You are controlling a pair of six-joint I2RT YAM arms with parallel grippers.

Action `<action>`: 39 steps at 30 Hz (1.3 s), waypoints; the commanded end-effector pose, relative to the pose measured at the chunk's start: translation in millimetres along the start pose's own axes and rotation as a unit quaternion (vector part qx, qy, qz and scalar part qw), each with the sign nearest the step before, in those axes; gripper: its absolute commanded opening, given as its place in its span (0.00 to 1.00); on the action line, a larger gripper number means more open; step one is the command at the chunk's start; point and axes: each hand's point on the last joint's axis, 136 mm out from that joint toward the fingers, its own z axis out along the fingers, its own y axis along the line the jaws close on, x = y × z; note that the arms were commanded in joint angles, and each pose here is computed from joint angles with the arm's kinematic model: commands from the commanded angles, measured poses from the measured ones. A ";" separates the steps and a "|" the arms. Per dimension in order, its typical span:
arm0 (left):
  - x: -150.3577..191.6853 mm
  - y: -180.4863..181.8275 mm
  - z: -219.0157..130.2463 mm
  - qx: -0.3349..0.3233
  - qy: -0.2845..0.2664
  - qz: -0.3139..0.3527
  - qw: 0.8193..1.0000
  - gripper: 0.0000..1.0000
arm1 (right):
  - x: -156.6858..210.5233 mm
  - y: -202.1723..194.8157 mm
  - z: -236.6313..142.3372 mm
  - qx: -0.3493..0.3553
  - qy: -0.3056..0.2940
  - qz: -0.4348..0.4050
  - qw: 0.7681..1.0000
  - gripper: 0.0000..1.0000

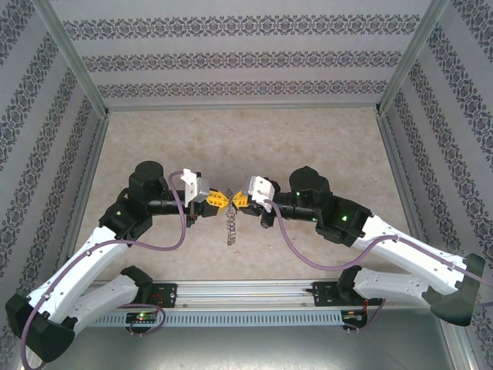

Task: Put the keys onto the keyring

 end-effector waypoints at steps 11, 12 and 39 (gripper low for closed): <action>-21.0 -3.3 -6.9 -0.003 -0.022 0.042 0.999 0.00 | -14.9 -1.8 -6.7 0.001 -0.030 0.001 1.000 0.00; -20.9 -3.3 -7.0 -0.003 -0.022 0.042 0.999 0.00 | -15.7 -1.9 -7.3 0.000 -0.031 0.001 1.000 0.00; -21.7 -4.1 -7.6 -0.004 -0.022 0.042 0.999 0.00 | -9.9 6.6 0.1 -0.034 -0.022 0.013 0.999 0.00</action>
